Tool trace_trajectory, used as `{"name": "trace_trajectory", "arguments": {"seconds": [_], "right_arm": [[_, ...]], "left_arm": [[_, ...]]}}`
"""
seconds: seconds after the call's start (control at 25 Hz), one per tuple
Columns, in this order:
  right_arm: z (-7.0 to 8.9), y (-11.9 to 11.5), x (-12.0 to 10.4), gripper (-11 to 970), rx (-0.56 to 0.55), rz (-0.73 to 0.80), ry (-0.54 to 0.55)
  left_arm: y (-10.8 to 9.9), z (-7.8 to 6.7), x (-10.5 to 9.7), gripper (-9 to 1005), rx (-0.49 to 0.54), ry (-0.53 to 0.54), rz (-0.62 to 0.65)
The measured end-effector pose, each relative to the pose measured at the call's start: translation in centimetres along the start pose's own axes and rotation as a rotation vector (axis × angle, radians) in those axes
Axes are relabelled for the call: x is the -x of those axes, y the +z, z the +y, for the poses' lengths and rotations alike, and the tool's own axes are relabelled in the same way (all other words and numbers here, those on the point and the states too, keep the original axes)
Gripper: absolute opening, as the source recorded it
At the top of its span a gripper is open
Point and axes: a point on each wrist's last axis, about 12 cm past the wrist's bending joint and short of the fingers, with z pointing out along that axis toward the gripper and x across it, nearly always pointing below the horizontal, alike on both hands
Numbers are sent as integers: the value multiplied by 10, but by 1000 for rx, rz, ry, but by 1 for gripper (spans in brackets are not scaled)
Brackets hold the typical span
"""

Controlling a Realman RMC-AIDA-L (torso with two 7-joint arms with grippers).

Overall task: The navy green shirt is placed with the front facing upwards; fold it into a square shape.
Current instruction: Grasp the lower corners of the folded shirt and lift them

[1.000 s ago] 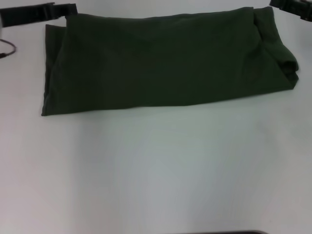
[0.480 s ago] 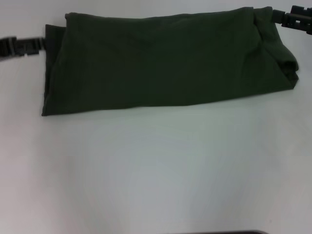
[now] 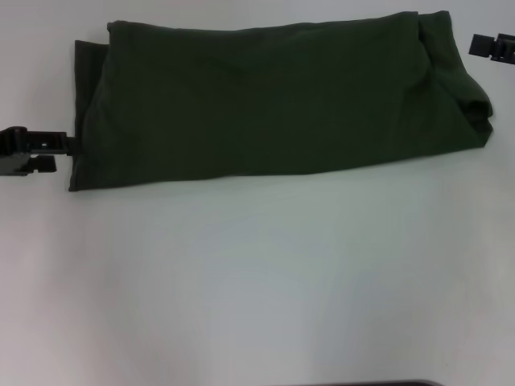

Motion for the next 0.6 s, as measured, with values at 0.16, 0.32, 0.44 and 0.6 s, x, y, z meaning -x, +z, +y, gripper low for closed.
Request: {"name": "trace_trajectory", "arguments": {"seconds": [0.16,0.32,0.44,0.6], "right_arm": [[-1,-4,-3,928,-7,2,22],[-1,-4,-5,928,-7,1,28],[0,-3,-5,928,-3,3,29],[0,-4,-5,928,2,4,28]], "left_arm": [[8,8,0,730,41,-50,-15],[21,11,1,726,39,-88,-12],[29,9,2,723,33,-97,-3],[35,8,5,719,39,-100,-7]]}}
